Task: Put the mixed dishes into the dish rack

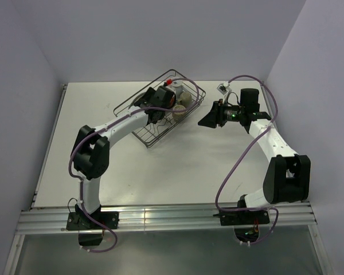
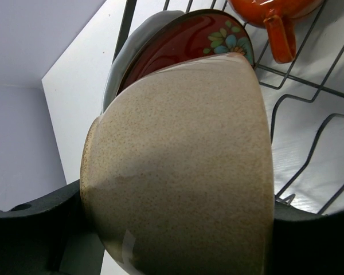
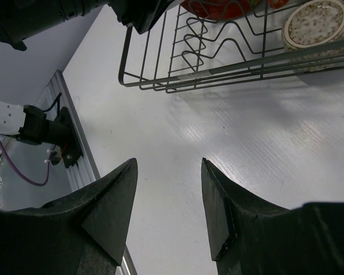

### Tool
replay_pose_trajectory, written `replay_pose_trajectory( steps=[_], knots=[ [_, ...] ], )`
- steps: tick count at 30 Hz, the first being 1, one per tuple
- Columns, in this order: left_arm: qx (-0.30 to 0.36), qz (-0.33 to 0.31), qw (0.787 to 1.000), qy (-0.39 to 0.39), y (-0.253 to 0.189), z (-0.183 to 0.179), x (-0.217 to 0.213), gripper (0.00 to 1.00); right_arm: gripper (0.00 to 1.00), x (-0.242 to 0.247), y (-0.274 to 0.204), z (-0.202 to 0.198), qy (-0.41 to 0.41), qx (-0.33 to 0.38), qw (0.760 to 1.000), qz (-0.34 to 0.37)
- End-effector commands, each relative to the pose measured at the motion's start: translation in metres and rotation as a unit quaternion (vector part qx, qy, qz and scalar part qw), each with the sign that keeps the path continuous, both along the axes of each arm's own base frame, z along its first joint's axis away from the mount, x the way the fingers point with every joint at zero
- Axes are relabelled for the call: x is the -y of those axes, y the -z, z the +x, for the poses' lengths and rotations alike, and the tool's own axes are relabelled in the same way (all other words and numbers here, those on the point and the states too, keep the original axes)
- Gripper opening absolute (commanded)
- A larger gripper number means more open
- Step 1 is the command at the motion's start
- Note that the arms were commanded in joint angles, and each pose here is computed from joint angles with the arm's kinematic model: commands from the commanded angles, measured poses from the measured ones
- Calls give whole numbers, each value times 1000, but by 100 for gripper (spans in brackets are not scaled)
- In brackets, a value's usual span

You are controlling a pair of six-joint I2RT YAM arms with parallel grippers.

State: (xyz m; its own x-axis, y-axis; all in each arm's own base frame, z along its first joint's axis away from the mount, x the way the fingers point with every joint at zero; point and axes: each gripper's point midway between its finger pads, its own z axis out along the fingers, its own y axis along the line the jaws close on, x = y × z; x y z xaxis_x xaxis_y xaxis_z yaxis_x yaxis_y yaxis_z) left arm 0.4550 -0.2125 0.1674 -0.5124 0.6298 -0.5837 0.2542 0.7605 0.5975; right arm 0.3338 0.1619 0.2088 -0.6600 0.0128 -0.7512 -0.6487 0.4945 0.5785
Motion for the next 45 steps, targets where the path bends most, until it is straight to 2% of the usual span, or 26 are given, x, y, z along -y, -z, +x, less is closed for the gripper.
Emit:
replay_pose_trajectory(
  steps=[1,20,31,34,38,45],
  knots=[
    [58,0,998,-15,-30,11,-1,16,56,2,2,3,-3,16,1000,1],
    [18,41,999,-10,13,7,-6,20,56,2,6,5,-4,10,1000,2],
    [2,38,999,1,23,10,3,30,56,2,5,4,-6,12,1000,4],
    [-4,26,1000,4,25,10,6,34,56,3,5,4,-6,14,1000,5],
    [-15,-5,1000,1,22,15,8,36,56,2,2,2,-7,17,1000,6],
    [-31,-23,999,2,20,17,7,39,56,3,-4,-1,-12,21,1000,15]
  ],
)
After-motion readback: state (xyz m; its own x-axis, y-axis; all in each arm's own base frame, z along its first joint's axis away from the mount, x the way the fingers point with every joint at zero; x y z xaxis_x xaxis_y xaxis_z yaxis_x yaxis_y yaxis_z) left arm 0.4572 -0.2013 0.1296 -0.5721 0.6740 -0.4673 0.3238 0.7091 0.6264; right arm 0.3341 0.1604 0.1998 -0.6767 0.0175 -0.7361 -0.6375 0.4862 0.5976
